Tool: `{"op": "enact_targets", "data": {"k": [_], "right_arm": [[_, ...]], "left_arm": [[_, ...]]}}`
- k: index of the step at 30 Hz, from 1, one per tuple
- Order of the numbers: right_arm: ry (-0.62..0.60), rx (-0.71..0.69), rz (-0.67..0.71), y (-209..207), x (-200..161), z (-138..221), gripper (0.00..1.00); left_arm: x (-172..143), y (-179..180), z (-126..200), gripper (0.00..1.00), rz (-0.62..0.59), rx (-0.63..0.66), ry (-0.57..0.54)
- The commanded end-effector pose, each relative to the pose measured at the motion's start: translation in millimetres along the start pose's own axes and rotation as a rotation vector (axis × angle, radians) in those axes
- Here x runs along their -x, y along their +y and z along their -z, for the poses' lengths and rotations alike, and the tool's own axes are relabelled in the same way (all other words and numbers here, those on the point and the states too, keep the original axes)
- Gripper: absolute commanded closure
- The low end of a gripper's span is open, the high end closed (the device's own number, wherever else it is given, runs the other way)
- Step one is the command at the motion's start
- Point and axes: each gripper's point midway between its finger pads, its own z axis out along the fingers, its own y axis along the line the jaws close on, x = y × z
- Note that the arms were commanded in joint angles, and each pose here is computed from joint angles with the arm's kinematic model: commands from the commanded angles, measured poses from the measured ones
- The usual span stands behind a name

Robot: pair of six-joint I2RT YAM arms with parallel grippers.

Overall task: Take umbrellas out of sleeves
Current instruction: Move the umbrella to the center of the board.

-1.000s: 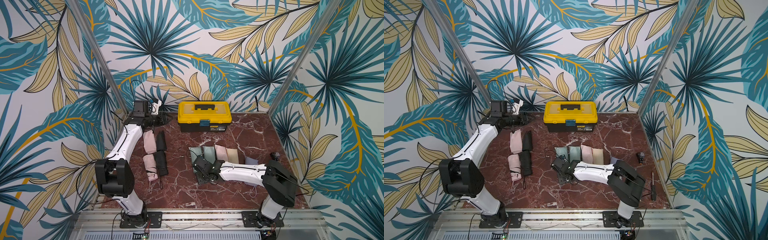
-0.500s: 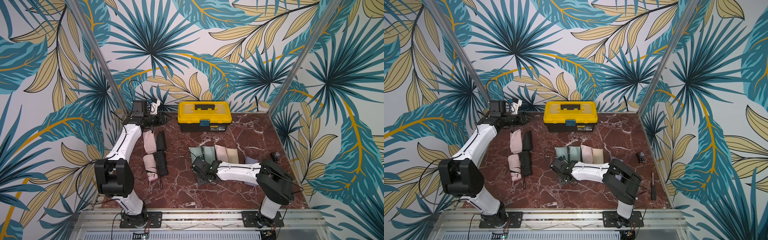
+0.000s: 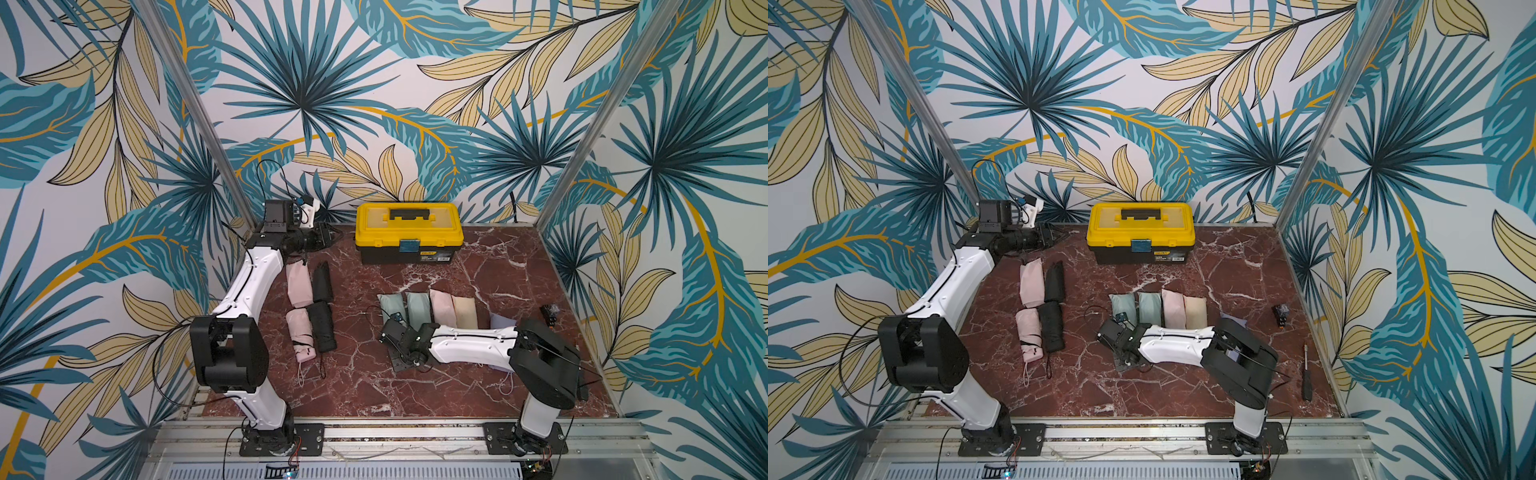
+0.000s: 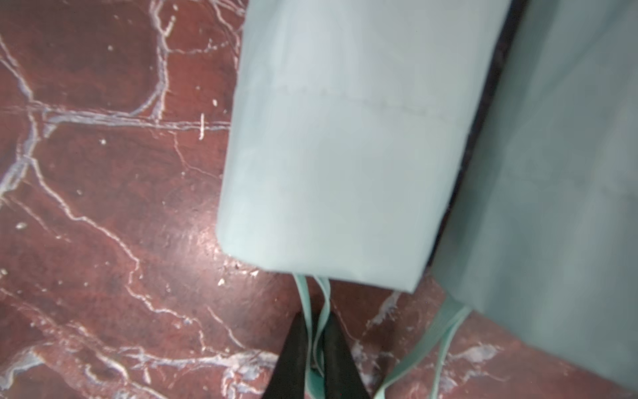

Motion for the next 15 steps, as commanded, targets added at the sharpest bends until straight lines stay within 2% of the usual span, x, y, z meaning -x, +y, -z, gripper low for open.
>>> {"op": "enact_targets", "data": {"k": [1,4,15], "right_arm": [[0.060,-0.019,0.005,-6,-19,-7,0.93],[0.054,0.009,-0.004,0,-18,-8,1.00],[0.046,0.099,-0.003,16,-16,-9,1.00]], "left_arm": [[11,2,3,0.60,-0.004,0.000,-0.025],[11,1,3,0.60,-0.002,-0.002,-0.025],[6,8,-1,0.63,0.001,0.009,-0.012]]}}
